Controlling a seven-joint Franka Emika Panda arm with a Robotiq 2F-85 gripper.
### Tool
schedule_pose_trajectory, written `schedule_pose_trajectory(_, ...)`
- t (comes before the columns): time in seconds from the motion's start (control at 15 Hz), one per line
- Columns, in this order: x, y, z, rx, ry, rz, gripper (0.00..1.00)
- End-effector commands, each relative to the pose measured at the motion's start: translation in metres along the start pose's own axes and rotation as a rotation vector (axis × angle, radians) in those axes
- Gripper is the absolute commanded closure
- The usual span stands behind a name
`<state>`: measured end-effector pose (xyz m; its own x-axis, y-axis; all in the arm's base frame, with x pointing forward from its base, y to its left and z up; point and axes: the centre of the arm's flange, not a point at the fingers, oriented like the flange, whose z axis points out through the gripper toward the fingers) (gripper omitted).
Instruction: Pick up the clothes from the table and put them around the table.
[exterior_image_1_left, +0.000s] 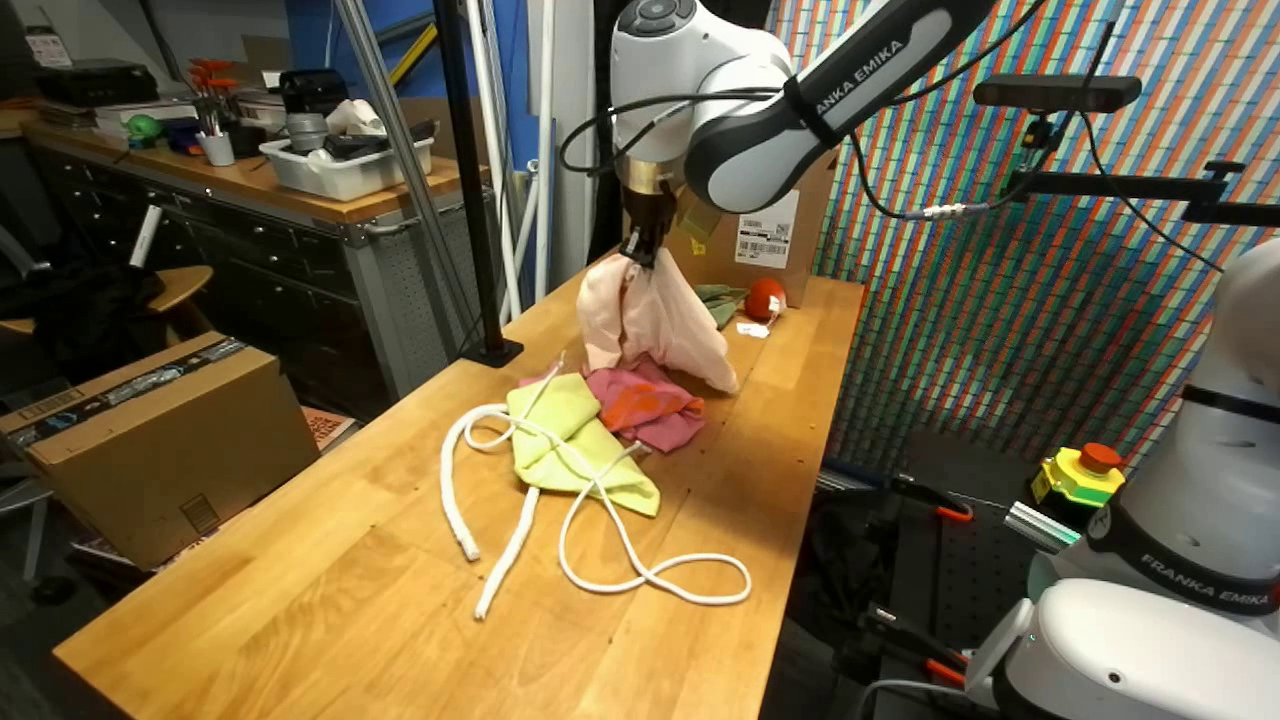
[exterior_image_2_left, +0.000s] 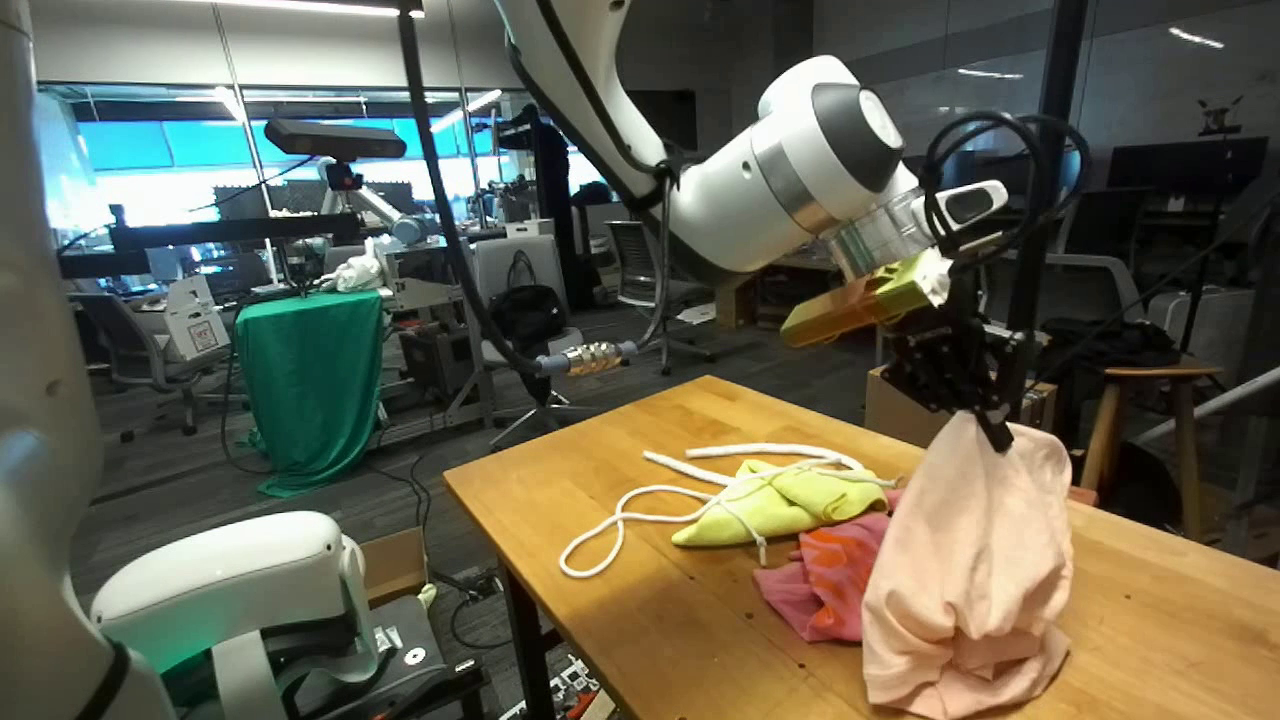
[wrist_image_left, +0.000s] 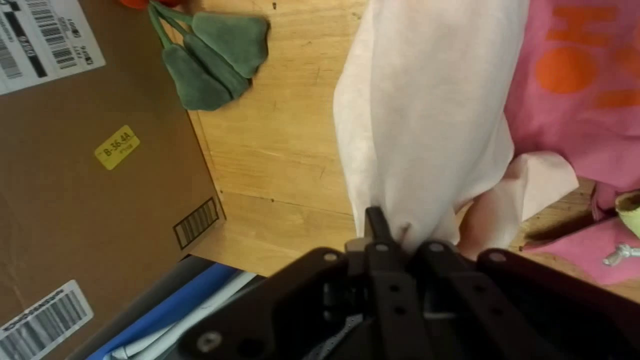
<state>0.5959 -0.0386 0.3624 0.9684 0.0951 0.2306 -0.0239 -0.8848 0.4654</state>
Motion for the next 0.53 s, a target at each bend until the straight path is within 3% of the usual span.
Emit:
schedule_pose_trajectory(0.0,0.010,0.018,-0.045,-0.039,-0.012,0.036,0.98)
schedule_pose_trajectory(0.47,0.023,0.042,-0.075,-0.066,-0.118,0.073,0.98)
